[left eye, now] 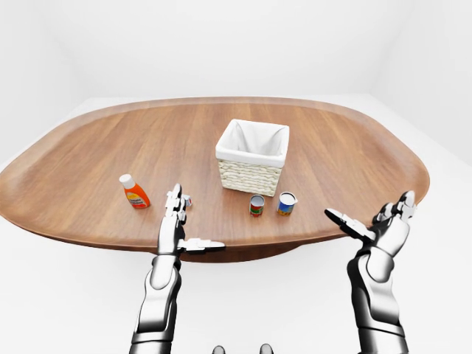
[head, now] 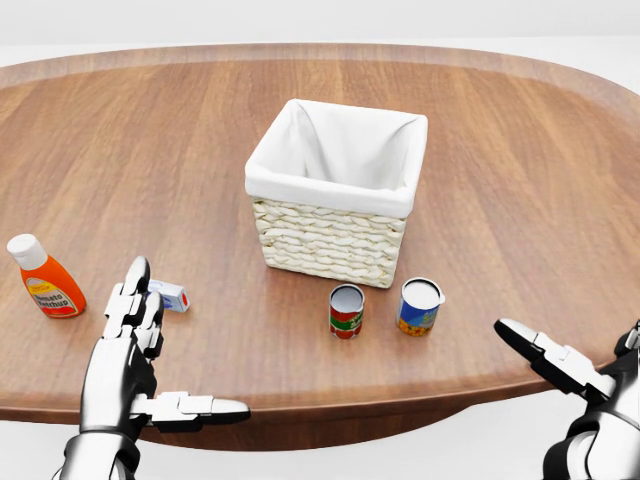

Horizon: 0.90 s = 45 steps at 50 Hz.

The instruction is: Pick up the alphabet soup and the cream cheese box, and put them in the basket.

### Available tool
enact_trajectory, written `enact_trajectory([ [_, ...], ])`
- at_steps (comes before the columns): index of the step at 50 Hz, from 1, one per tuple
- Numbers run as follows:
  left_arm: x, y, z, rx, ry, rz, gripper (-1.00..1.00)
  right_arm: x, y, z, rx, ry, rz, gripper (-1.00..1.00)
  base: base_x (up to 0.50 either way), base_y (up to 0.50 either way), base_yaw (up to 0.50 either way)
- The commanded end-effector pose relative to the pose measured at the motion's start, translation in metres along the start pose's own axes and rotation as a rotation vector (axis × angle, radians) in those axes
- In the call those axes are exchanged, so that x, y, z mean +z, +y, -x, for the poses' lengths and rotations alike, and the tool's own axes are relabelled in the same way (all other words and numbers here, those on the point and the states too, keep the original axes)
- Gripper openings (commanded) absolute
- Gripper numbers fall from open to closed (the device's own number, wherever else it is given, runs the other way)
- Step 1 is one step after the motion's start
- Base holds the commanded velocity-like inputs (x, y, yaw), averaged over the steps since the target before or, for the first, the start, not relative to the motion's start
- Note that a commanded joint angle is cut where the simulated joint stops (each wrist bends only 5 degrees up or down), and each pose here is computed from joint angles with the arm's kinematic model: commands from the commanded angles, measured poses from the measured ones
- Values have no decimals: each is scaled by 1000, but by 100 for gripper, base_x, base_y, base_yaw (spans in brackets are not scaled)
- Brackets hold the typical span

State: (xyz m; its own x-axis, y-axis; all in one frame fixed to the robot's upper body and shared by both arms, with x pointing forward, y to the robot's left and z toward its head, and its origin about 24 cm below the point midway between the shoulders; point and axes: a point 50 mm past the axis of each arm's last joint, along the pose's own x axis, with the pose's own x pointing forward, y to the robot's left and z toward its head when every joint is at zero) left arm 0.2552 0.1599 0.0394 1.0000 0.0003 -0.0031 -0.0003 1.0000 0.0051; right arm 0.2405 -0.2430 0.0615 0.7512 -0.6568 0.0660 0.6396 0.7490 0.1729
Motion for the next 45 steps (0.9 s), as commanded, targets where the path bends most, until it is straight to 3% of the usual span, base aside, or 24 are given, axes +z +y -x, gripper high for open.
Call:
enact_trajectory([
  [1, 0, 0, 0, 3, 3, 2, 100, 9, -26, -4, -145, -34, -24, 100, 0, 0, 0],
  [25, -1, 1, -1, 7, 15, 2, 100, 10, -51, -5, -231, -32, -42, 100, 0, 0, 0],
  [45, -3, 1, -2, 8, 24, 2, 100, 5, -46, -6, -205, 9, -33, 100, 0, 0, 0],
])
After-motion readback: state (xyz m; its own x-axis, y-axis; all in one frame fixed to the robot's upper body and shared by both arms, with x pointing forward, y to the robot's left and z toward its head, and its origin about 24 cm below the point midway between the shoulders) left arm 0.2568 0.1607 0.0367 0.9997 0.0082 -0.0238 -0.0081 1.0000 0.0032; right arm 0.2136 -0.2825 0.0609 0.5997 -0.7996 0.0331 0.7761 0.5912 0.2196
